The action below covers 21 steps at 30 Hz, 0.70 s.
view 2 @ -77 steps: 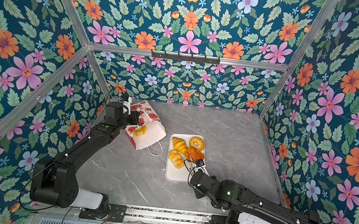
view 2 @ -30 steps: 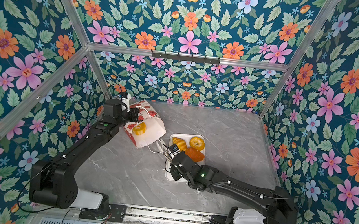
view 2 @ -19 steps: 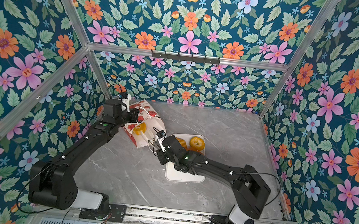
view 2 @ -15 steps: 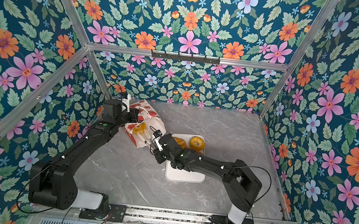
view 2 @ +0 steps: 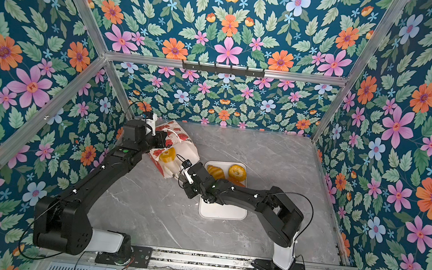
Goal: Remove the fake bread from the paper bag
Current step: 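Reach the open tongs back into the paper bag toward the yellow cylinder bread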
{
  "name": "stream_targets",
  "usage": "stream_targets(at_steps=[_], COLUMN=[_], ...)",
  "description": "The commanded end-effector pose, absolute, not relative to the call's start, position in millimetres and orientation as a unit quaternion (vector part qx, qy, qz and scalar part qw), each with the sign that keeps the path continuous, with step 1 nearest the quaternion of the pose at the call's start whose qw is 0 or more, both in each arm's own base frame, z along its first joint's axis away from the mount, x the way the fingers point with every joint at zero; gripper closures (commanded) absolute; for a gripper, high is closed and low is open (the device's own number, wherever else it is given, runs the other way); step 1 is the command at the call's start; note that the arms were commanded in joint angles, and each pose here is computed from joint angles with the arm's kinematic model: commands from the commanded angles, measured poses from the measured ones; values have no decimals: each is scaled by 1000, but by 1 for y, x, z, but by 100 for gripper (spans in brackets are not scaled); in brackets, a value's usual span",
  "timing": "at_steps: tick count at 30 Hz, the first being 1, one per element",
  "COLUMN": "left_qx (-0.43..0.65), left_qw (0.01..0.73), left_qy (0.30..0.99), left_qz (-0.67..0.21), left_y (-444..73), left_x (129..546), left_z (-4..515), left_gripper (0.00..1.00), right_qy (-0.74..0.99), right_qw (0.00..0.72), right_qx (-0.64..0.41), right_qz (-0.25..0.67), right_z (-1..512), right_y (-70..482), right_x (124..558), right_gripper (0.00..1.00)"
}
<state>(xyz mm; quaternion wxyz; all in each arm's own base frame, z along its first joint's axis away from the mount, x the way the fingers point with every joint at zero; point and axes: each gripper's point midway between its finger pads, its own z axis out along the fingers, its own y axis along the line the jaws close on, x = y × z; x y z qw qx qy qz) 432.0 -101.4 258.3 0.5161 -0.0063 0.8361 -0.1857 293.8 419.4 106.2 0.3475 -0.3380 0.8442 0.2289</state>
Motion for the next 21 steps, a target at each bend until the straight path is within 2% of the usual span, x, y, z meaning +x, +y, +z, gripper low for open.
stream_targets(at_steps=[1, 21], left_qx=[-5, -4], left_qw=[519, 517], left_qy=[834, 835], left_qz=[-187, -187], left_y=[-102, -102], left_x=[431, 432], left_z=[262, 260], left_gripper=[100, 100], right_qy=[834, 835], right_qw=[383, 395], right_qx=[-329, -323], right_qz=[224, 206], right_z=[118, 112], right_y=[425, 431], right_x=[308, 330], right_gripper=[64, 55])
